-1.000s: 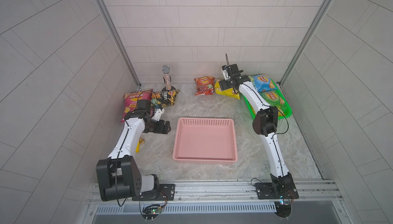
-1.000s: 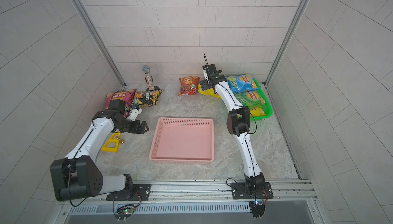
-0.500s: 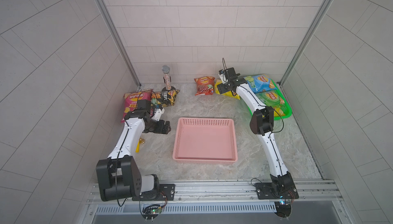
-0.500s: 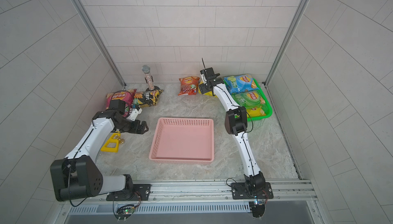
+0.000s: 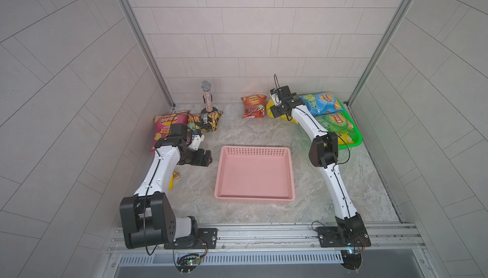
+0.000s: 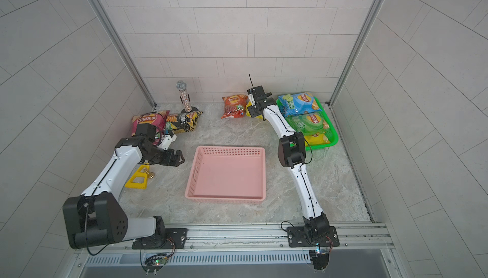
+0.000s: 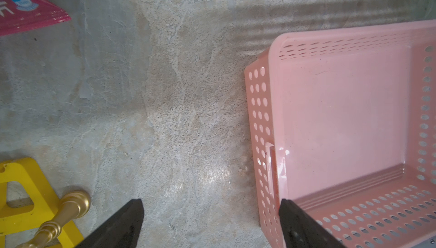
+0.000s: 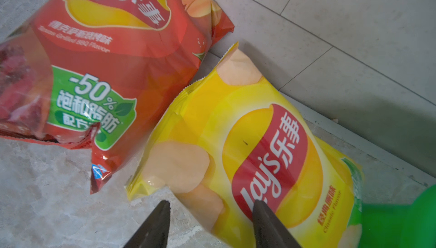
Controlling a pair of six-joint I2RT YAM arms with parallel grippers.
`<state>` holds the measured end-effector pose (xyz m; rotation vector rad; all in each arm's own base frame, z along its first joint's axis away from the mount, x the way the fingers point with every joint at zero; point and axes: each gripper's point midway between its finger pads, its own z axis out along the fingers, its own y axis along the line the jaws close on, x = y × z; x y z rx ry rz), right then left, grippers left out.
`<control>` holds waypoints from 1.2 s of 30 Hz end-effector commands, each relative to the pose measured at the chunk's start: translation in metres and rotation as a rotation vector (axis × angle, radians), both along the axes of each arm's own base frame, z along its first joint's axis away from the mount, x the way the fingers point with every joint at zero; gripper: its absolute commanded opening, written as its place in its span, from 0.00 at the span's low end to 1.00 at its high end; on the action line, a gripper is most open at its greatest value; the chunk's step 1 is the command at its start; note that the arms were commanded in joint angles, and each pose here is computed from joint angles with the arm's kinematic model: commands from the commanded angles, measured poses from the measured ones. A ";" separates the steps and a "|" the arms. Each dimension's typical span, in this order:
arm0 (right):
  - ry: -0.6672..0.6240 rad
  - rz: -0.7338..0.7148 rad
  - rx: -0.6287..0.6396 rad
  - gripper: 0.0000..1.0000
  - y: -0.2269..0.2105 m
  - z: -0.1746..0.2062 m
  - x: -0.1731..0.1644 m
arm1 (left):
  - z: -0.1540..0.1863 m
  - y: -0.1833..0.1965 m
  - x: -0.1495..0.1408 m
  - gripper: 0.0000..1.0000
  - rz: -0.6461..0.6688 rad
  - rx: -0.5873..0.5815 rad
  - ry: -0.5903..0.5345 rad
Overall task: Put the potato chips into the basket
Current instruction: Pick up the potato chip from the center of the board.
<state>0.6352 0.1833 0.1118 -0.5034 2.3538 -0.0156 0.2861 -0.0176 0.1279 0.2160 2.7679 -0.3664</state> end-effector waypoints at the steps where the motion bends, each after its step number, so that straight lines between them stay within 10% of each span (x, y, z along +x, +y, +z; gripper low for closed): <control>1: 0.015 0.004 -0.020 0.61 0.005 -0.015 0.000 | -0.003 0.000 -0.003 0.97 -0.006 0.002 0.016; 9: 0.012 -0.006 -0.027 0.50 0.004 -0.018 0.001 | -0.003 0.000 -0.004 0.97 -0.006 0.003 0.016; 19: -0.024 -0.025 -0.036 0.00 0.001 -0.002 0.004 | -0.003 0.001 -0.004 0.97 -0.006 0.005 0.019; 36: -0.082 -0.030 0.023 0.00 0.005 0.078 -0.026 | -0.002 0.000 -0.004 0.97 -0.006 0.004 0.016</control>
